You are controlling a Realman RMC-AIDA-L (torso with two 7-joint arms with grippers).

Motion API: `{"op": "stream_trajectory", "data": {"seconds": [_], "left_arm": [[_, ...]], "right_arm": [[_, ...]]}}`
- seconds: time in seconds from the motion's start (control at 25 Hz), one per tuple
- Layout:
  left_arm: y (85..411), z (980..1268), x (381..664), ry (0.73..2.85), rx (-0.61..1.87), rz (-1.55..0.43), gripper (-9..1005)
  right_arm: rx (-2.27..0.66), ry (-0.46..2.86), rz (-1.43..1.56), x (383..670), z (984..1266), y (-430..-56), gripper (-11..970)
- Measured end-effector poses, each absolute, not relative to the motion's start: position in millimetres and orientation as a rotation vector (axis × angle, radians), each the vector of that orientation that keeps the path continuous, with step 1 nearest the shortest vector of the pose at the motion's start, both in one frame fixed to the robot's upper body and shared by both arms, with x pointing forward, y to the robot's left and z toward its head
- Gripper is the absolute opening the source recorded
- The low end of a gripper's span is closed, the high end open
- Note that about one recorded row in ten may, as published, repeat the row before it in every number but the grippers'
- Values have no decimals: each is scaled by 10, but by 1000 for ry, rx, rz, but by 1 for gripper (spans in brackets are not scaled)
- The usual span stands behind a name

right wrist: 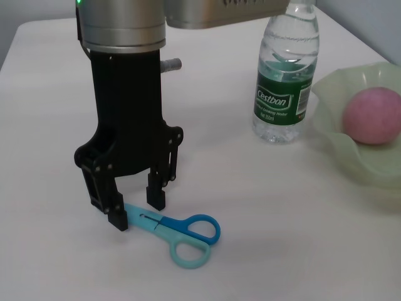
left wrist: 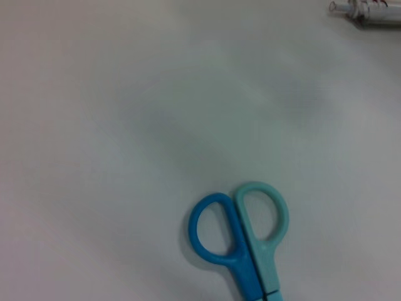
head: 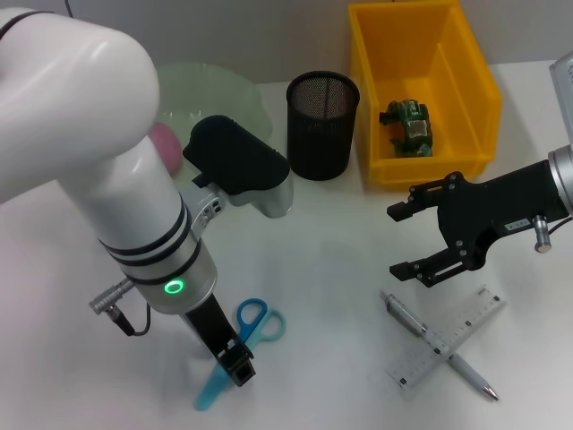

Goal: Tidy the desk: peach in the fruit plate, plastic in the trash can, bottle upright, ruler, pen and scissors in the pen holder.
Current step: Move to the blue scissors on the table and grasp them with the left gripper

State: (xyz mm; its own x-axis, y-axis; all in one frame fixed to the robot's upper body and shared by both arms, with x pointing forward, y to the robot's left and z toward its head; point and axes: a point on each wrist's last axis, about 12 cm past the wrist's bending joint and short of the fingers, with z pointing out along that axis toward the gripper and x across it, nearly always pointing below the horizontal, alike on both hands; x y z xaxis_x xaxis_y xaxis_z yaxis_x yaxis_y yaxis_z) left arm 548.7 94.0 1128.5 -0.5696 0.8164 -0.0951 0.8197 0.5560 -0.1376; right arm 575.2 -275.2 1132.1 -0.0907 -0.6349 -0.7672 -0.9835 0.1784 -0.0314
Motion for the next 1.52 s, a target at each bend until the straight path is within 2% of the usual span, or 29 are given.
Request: {"op": "stream_trajectory", "data": {"seconds": [1.0,1.24,1.52], "left_arm": [[954,11221,5472,2754,1442,-245,443],[965,11204,5473,2759,1441,-240,336],[961,11202,5470,2757,1448,-236,342]], "right_arm": [[-1528,1800,679,5756,11326,-2750,818],[-1528,1800,679,5756,11325,-2750,817],[-1529,1798,681,5752,11330,-2750,817]]}}
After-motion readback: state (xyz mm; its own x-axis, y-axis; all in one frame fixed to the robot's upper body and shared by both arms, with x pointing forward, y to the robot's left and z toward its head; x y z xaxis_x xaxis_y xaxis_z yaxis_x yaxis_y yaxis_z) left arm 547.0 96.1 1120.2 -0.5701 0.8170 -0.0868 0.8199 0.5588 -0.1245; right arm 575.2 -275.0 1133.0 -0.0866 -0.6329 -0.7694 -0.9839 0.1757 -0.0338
